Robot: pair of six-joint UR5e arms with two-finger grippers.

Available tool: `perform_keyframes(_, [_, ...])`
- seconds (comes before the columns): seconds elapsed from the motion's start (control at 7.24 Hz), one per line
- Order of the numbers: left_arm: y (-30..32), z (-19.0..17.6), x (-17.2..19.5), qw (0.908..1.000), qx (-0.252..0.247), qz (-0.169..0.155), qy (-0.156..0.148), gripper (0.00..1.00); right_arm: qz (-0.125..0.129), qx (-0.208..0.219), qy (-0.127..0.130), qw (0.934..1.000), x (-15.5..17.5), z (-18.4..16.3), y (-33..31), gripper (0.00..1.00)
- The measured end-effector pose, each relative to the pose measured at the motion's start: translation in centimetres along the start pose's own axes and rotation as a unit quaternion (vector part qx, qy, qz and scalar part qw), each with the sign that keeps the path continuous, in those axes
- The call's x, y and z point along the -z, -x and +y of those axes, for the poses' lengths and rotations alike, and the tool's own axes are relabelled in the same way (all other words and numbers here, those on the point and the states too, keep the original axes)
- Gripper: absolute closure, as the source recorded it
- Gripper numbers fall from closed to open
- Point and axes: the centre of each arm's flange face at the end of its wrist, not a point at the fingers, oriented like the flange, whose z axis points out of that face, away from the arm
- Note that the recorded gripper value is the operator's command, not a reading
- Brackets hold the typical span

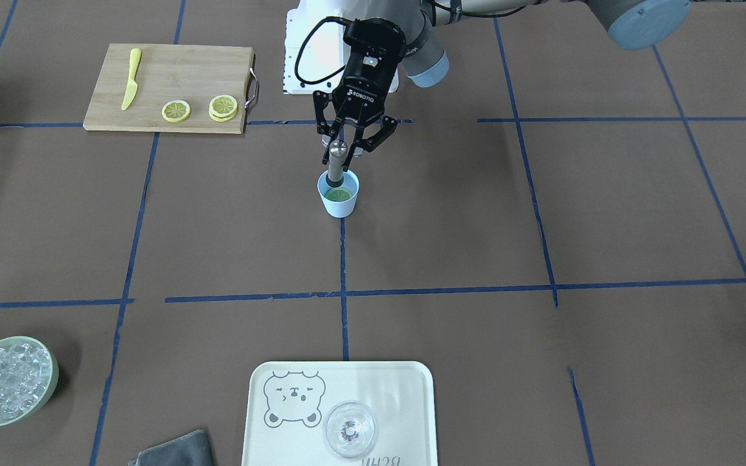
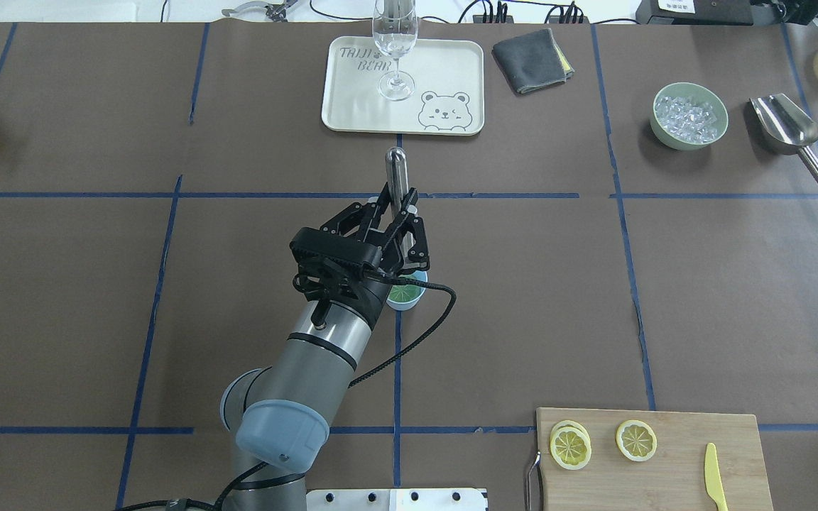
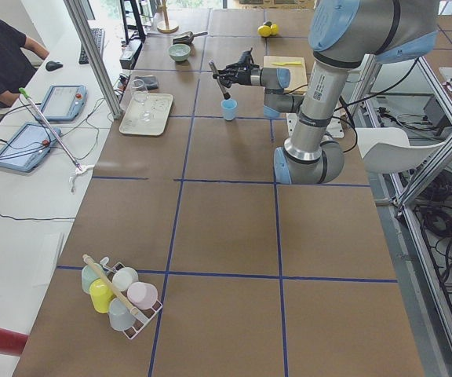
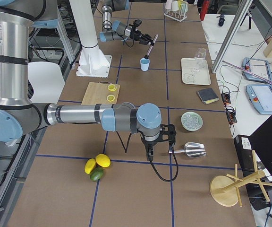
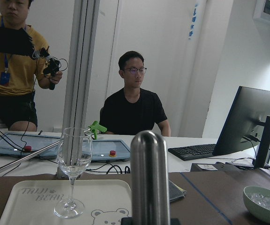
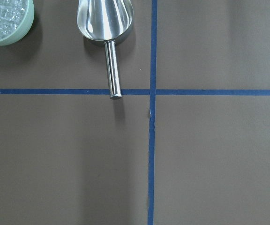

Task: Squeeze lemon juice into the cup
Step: 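Press the muddler down into the blue cup with the left gripper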

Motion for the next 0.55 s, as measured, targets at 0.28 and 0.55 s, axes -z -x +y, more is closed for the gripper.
perform_keyframes(0.28, [0.3,1.2,-0.4,0.9999,-0.011,-0.005,0.005,1.0,0.0,0.0,0.0,1.0,0.0,0.0,0.0,0.0])
perform_keyframes(0.55, [0.4,1.8,-0.6,0.9999,-0.014,-0.006,0.007,1.0,0.0,0.0,0.0,1.0,0.0,0.0,0.0,0.0])
